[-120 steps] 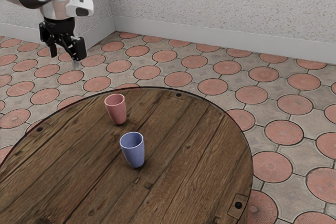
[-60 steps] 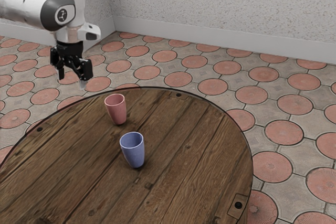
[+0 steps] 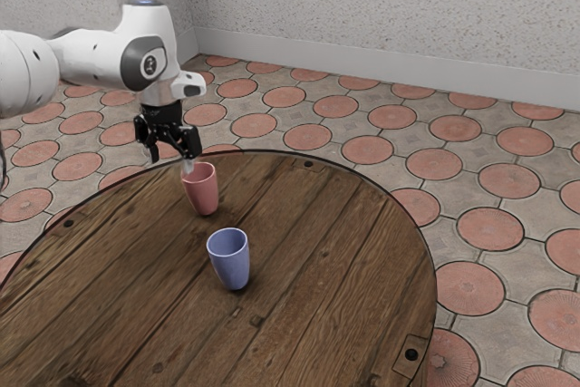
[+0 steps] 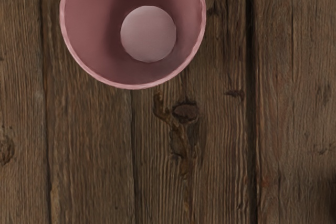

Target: Place the left cup onto the right cup

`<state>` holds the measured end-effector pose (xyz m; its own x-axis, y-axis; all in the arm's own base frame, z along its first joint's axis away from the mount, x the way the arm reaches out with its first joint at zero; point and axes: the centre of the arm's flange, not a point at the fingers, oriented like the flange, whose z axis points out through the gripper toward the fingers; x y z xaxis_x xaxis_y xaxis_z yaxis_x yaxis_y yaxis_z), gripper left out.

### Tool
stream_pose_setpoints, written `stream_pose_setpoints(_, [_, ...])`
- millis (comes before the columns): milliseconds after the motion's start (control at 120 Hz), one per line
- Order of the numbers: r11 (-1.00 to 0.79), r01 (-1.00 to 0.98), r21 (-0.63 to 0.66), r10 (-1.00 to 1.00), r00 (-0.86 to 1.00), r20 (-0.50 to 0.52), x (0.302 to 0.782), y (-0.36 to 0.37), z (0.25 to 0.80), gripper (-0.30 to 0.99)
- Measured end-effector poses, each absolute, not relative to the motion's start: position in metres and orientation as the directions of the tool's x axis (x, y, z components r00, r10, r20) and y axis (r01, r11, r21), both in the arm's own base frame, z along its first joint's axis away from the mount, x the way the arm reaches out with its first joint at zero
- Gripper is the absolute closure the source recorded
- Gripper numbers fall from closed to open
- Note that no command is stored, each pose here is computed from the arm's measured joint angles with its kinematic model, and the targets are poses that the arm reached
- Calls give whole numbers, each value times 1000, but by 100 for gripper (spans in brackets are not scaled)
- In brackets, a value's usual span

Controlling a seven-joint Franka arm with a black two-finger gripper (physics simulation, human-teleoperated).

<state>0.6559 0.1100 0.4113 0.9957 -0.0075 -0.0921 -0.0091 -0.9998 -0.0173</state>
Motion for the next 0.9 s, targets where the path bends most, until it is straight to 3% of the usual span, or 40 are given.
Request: stream_pose_setpoints(900, [-994, -98, 42, -98, 995, 20, 714, 187, 343, 0])
